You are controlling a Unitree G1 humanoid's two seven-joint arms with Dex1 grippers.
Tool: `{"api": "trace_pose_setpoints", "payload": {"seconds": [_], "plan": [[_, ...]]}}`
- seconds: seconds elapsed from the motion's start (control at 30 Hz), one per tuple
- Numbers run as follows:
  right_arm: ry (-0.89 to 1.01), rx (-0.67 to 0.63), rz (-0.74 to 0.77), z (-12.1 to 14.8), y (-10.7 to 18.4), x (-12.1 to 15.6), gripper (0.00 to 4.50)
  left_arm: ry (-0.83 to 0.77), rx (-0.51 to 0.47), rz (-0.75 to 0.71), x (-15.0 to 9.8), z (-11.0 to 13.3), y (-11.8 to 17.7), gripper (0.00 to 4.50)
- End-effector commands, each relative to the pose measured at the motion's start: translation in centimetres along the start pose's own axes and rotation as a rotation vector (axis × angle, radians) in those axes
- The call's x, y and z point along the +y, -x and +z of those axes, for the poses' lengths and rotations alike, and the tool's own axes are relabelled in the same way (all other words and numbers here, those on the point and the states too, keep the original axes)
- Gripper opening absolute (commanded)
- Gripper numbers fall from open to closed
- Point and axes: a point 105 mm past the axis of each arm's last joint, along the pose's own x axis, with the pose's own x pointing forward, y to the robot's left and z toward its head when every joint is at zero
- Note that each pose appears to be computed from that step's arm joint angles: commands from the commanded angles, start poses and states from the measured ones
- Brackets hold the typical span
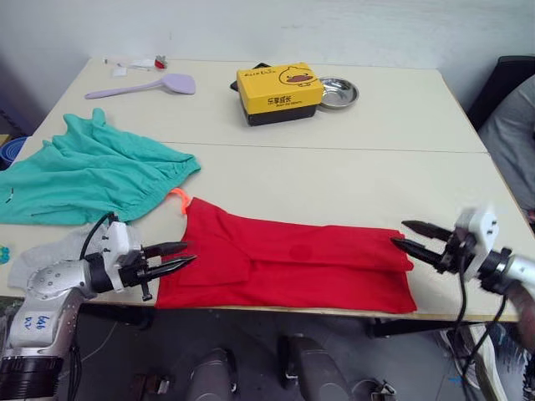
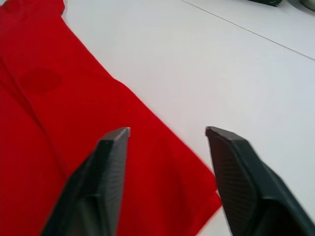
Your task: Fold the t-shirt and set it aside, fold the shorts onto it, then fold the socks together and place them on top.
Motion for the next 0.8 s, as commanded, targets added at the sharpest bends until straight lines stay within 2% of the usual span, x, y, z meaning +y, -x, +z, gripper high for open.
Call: {"api": "trace_pose_setpoints", "payload": {"seconds": [0.03,0.1,0.2,0.37,0.4,0.47,0.53,0.8], "plan": [[-0.047,0.138,0.104,-0.2,-0.4,-0.5,4.03,-0.034,-0.047,-0.118,-1.7,2.2,-1.2,2.83],[-0.050,0.218,0.134,-0.5,-0.8,-0.9,4.50,-0.038,-0.064,-0.143,-2.2,2.6,-1.9,3.47],[-0.056,0.312,0.147,-1.4,-1.6,-1.9,4.50,-0.047,-0.076,-0.157,-2.5,3.1,-2.3,4.36],[-0.078,0.397,0.179,-2.5,-3.2,-2.7,4.50,-0.065,-0.024,-0.199,-3.1,2.6,-2.6,4.36],[-0.086,0.413,0.212,-2.7,-3.4,-2.4,4.13,-0.080,-0.010,-0.210,-3.2,2.4,-2.7,4.40],[-0.098,0.439,0.253,-3.1,-3.5,-1.9,3.68,-0.088,-0.009,-0.217,-3.4,2.3,-3.1,4.40],[-0.095,0.442,0.281,-3.1,-3.8,-1.5,2.93,-0.080,-0.039,-0.205,-3.5,2.5,-3.4,4.40],[-0.027,0.423,0.242,-2.0,-4.2,-2.7,0.25,-0.064,-0.055,-0.162,-3.4,2.4,-3.1,4.40]]}}
